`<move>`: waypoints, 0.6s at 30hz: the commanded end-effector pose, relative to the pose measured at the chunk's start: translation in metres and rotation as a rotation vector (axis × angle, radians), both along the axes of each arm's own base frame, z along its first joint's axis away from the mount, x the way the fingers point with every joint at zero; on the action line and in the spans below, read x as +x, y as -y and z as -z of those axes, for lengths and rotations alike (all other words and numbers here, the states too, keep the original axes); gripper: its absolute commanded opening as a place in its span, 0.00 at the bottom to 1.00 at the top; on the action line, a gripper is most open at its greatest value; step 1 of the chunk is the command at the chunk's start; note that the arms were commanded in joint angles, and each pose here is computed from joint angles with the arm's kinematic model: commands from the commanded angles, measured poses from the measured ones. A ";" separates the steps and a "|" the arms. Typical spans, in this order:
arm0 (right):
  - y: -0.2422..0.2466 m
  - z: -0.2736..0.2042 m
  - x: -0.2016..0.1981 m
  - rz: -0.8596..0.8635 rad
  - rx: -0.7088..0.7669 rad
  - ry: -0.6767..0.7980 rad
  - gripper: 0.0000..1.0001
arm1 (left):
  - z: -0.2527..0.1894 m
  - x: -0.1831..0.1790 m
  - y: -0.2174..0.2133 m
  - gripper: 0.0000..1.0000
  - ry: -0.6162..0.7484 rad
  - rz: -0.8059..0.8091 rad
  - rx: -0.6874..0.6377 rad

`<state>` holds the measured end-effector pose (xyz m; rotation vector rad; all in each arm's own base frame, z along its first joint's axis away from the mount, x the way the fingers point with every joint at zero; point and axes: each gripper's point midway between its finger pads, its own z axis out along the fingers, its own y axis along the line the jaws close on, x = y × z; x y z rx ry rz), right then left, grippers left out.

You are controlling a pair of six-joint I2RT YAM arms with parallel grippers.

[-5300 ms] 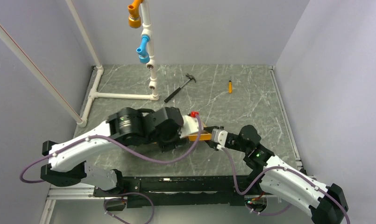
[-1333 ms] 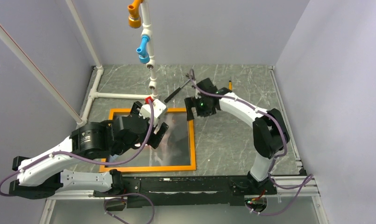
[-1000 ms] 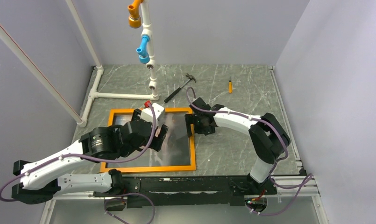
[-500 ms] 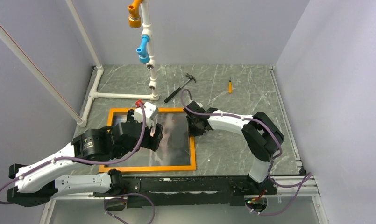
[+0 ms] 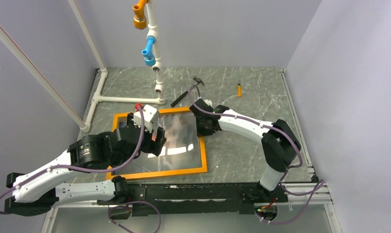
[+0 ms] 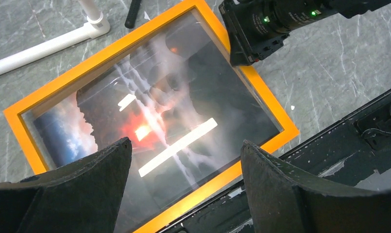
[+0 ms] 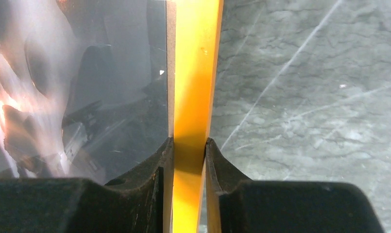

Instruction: Take the photo out of the frame

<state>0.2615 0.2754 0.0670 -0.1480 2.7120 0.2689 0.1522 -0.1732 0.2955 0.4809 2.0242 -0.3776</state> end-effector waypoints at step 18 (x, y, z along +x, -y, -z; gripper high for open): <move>-0.014 -0.089 0.005 0.008 -0.102 0.366 0.00 | -0.028 0.001 -0.033 0.85 0.050 -0.105 -0.135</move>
